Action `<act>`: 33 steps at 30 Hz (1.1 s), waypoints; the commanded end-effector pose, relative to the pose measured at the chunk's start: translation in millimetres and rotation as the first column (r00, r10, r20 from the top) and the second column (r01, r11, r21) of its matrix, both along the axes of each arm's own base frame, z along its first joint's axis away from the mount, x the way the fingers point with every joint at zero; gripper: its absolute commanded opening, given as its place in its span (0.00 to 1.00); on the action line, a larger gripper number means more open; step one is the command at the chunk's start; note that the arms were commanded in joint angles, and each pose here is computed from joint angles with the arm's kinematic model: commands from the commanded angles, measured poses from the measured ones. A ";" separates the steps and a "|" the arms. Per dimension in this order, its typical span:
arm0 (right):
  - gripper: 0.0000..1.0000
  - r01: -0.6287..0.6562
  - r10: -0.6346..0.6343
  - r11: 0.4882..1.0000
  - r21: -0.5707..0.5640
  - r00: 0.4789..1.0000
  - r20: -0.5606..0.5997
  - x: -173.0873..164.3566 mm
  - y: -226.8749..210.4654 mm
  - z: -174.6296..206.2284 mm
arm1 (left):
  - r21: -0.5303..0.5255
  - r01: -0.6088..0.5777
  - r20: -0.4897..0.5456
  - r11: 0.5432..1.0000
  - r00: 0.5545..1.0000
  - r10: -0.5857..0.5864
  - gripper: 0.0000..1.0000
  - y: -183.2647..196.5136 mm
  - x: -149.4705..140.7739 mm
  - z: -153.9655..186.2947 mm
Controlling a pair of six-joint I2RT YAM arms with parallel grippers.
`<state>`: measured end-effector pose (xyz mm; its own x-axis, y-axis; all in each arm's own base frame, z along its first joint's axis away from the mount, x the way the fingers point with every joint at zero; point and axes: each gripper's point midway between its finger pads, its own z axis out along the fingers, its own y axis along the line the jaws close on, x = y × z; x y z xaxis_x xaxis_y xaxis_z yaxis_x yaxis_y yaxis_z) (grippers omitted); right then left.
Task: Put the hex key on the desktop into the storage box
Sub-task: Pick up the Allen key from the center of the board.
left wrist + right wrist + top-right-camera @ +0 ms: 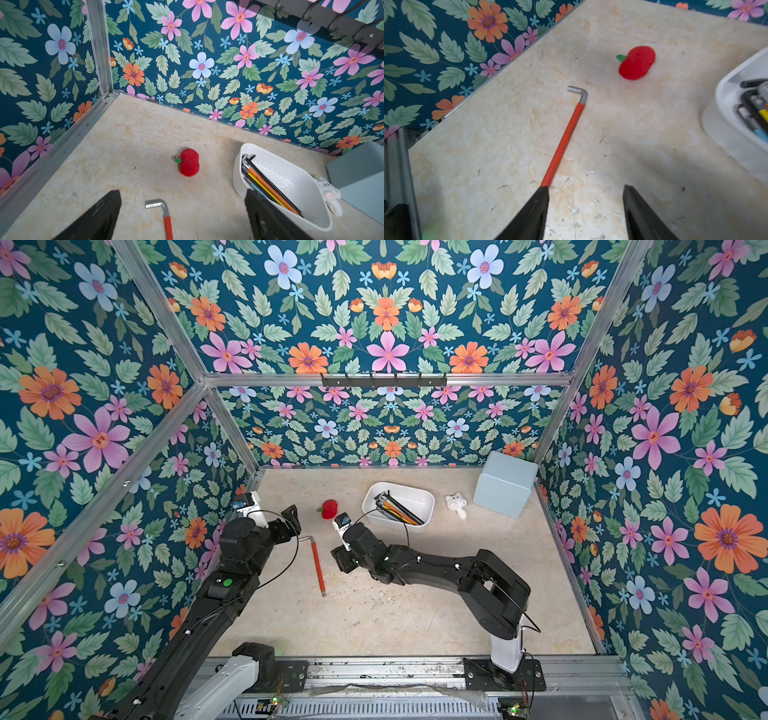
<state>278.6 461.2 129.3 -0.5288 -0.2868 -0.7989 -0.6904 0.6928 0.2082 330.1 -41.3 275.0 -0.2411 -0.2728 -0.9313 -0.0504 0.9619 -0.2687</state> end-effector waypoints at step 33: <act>0.61 0.207 -0.257 0.901 -0.382 0.963 -0.084 -16.5 62.8 -129.4 | -0.007 -0.007 0.011 1.000 1.000 0.007 0.99 1.8 -3.9 0.4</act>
<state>273.4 542.6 22.7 -0.6666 -0.3502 -0.6580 -0.4999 0.8649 0.0462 326.4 -40.1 274.8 -0.2350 -0.2781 -0.9314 -0.0520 0.9604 -0.2737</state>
